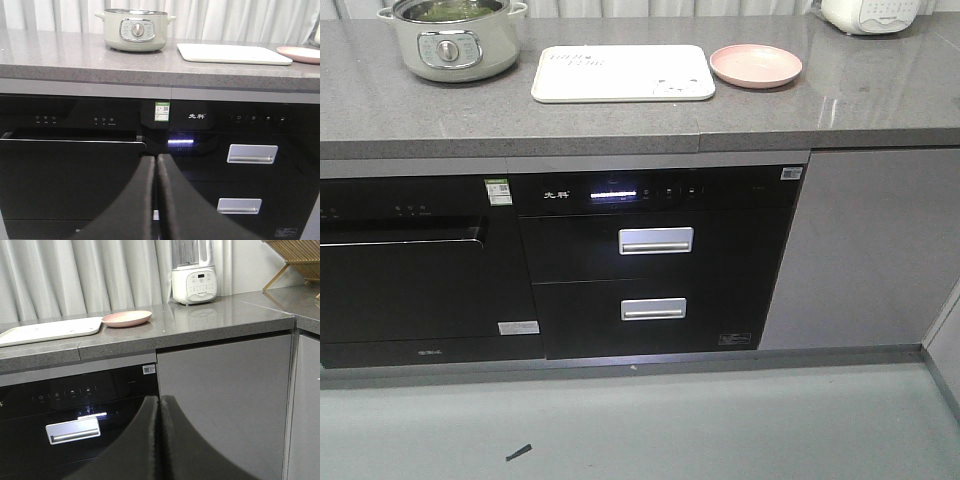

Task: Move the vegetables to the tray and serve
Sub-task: 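Drive the base forward toward the counter with the pot and tray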

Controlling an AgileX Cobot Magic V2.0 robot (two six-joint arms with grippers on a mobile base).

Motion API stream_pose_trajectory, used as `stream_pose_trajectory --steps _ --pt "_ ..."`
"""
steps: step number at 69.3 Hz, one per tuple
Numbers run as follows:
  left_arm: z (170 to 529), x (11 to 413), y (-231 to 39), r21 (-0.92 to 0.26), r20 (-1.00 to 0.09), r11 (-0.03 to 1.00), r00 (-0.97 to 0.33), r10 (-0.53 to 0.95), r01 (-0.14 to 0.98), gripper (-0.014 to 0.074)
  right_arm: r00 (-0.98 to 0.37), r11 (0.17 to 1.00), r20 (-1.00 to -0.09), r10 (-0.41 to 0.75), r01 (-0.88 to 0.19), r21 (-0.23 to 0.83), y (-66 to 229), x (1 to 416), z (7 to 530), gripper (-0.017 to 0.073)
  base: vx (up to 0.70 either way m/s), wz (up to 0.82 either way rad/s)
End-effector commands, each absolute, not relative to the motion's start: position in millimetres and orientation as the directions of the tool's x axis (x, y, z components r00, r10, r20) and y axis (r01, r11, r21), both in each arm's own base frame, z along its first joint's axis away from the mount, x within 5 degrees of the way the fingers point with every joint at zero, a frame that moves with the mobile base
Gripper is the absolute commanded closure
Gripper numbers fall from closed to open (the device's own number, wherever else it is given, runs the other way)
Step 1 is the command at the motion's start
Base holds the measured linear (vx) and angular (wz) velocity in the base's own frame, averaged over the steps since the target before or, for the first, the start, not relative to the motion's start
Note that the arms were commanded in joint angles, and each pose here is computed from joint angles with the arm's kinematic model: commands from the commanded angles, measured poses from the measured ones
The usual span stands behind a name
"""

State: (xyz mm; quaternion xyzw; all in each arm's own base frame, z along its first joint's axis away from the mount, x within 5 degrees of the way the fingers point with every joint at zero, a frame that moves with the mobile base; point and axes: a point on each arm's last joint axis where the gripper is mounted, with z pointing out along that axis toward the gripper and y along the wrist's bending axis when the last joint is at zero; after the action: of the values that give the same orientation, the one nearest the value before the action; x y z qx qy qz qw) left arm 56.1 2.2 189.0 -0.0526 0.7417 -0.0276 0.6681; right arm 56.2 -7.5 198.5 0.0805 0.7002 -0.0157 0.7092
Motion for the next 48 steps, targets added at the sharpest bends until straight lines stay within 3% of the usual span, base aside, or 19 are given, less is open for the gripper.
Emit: stream_pose_trajectory --steps 1,48 --pt "189.2 56.3 1.8 -0.123 -0.991 0.992 -0.038 -0.124 -0.031 0.0599 0.086 0.987 -0.993 0.078 0.134 0.089 -8.0 56.0 200.9 0.0565 0.09 0.00" --pt "189.2 56.3 1.8 -0.123 -0.991 0.992 -0.038 -0.124 -0.031 0.0599 0.086 0.987 -0.993 0.078 0.134 0.089 -8.0 55.9 201.0 0.0565 0.09 0.01"
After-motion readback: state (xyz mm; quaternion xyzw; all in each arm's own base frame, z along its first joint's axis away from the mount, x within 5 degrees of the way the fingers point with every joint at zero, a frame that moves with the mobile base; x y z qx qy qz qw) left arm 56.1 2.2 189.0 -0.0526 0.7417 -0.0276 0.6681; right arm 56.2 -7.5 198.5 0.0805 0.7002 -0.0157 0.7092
